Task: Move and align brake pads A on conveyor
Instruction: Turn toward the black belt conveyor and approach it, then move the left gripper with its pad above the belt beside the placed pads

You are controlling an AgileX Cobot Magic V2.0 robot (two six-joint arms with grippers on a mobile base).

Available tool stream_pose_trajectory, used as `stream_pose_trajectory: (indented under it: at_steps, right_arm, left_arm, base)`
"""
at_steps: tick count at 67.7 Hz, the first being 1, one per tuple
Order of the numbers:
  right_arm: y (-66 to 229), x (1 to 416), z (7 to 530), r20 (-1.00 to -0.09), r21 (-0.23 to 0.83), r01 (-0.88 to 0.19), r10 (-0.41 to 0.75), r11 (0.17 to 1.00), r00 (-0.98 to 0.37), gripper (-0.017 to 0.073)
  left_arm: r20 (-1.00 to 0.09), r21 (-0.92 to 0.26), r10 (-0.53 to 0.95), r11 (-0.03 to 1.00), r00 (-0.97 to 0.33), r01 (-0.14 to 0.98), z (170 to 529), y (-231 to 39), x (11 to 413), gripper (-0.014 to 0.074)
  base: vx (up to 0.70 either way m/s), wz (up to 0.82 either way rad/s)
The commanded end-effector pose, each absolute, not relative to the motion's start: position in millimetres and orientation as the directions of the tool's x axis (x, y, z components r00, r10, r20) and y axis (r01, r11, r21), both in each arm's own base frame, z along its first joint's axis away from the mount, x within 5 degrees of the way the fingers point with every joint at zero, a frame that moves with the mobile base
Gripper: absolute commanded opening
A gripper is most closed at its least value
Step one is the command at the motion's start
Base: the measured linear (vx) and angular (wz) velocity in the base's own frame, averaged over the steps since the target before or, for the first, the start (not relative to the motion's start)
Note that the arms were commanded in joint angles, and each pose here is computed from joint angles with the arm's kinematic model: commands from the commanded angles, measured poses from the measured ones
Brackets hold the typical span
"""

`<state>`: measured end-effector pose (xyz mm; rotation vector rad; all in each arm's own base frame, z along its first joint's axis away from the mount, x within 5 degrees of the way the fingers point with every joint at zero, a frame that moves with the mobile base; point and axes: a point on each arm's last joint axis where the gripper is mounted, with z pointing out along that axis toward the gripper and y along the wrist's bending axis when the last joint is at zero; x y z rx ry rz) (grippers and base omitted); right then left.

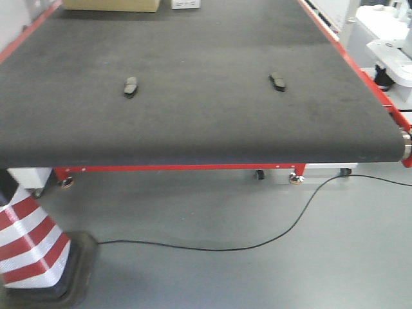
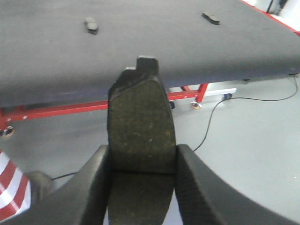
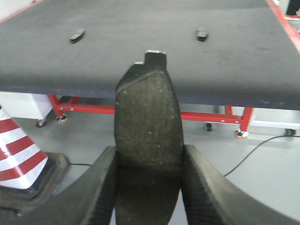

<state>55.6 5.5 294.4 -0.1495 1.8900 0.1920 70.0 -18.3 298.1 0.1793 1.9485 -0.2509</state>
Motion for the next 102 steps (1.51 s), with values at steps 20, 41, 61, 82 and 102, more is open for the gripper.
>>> stream_pose_trajectory:
  at_steps: [20,41,61,82,102]
  right_arm:
    - [7.4,57.5,310.9,-0.977,0.039,-0.225,-0.011,0.974,-0.213,-0.0004]
    - [7.4,57.5,310.9,-0.977,0.039,-0.225,-0.011,0.974,-0.213,-0.0004]
    - [7.4,57.5,310.9,-0.977,0.039,-0.225,-0.011,0.974,-0.213,-0.0004]
    - [7.4,57.5,310.8,-0.977,0.039,-0.225,-0.011,0.974,-0.214,-0.0004]
    - [7.4,57.5,310.8,-0.977,0.039,-0.225,-0.011,0.974,-0.214,-0.0004]
  left_arm:
    - [-0.96,-0.1,-0.02,0.956,-0.279,0.275,314.4,-21.3,72.6,-0.0006]
    - [-0.96,-0.1,-0.02,0.956,-0.279,0.275,314.4,-21.3,72.6,-0.0006]
    - [-0.96,-0.1,-0.02,0.956,-0.279,0.275,314.4,-21.3,72.6,-0.0006]
    - [-0.96,-0.1,-0.02,0.956,-0.279,0.275,314.4,-21.3,72.6,-0.0006]
    - [-0.96,-0.1,-0.02,0.956,-0.279,0.275,314.4,-21.3,72.6,-0.0006]
  base:
    - [0.21,-0.14]
    - [0.35,0.05]
    - [0.41,0.09]
    - [0.36,0.06]
    - [0.3,0.0]
